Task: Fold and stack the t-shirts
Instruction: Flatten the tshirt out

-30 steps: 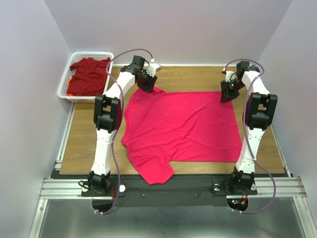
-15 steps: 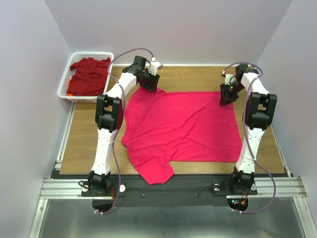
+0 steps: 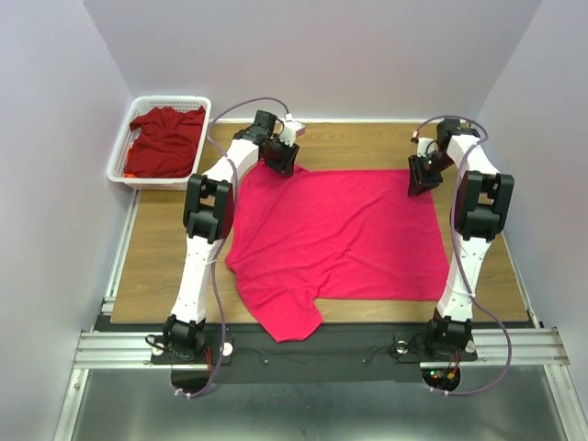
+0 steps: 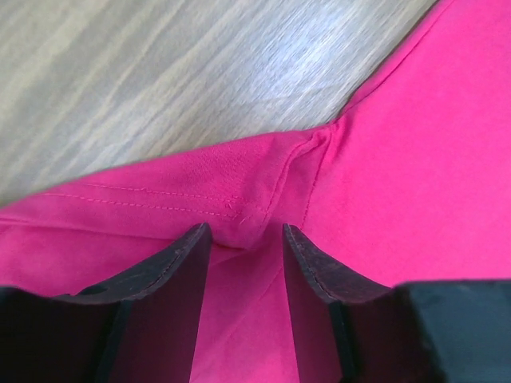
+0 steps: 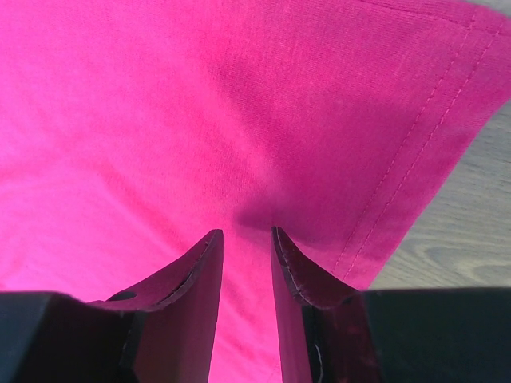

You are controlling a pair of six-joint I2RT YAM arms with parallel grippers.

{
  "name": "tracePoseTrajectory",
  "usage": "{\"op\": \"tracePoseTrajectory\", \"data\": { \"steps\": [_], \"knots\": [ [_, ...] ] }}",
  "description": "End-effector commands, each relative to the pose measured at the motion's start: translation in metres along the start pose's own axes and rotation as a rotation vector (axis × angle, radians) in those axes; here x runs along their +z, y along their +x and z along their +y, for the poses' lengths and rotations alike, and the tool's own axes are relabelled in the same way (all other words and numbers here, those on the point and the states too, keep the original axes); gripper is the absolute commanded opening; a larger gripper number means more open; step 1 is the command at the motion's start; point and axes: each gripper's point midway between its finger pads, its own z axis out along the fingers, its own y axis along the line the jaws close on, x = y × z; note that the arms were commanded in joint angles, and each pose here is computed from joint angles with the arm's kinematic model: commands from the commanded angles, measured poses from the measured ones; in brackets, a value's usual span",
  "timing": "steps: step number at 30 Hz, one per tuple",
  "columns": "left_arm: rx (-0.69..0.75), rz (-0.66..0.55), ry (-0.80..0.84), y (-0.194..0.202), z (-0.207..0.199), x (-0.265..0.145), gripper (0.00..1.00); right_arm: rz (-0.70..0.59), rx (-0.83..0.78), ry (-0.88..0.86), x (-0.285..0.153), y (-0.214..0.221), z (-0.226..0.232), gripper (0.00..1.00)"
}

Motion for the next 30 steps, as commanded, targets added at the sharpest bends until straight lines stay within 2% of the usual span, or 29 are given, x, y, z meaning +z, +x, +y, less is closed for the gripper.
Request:
{"op": "tracePoseTrajectory", "data": {
  "steps": [1, 2, 3, 8, 14, 18, 23, 24, 25, 26, 27, 30],
  "knots": [
    [0.031, -0.064, -0.007, -0.027, -0.001, -0.008, 0.47, -0.018, 0.001, 0.02, -0.002, -0.003, -0.003, 0.36],
    [0.033, -0.069, -0.01, -0.028, 0.0, -0.009, 0.4, -0.018, 0.0, 0.02, -0.002, -0.003, -0.003, 0.36],
    [0.031, -0.076, -0.011, -0.03, 0.0, -0.009, 0.38, -0.017, 0.0, 0.02, -0.002, -0.003, -0.003, 0.36],
    [0.042, -0.139, -0.012, -0.051, -0.002, -0.019, 0.32, -0.011, 0.003, 0.015, -0.001, -0.001, -0.003, 0.36],
    [0.061, -0.196, -0.027, -0.07, 0.0, -0.025, 0.11, -0.014, 0.005, 0.011, -0.001, -0.002, -0.002, 0.36],
    [0.081, -0.261, -0.04, -0.09, 0.001, -0.031, 0.05, -0.016, 0.007, 0.007, -0.002, -0.001, -0.001, 0.36],
    [0.123, -0.359, -0.035, -0.114, 0.003, -0.028, 0.03, -0.024, -0.002, -0.002, -0.002, -0.004, 0.001, 0.36],
    [0.124, -0.37, -0.035, -0.116, 0.004, -0.027, 0.05, -0.027, -0.001, -0.007, -0.003, -0.004, 0.001, 0.36],
    [0.127, -0.376, -0.033, -0.116, 0.005, -0.021, 0.13, -0.031, -0.004, -0.016, -0.003, -0.005, 0.003, 0.36],
    [0.134, -0.387, -0.024, -0.118, 0.004, -0.019, 0.33, -0.035, -0.009, -0.018, -0.004, -0.006, 0.004, 0.36],
    [0.136, -0.389, -0.029, -0.118, 0.006, -0.017, 0.42, -0.04, -0.011, -0.019, -0.006, -0.007, 0.004, 0.36],
    [0.139, -0.393, -0.063, -0.12, 0.013, -0.015, 0.55, -0.056, -0.033, -0.025, -0.01, -0.011, 0.006, 0.36]
  ]
}}
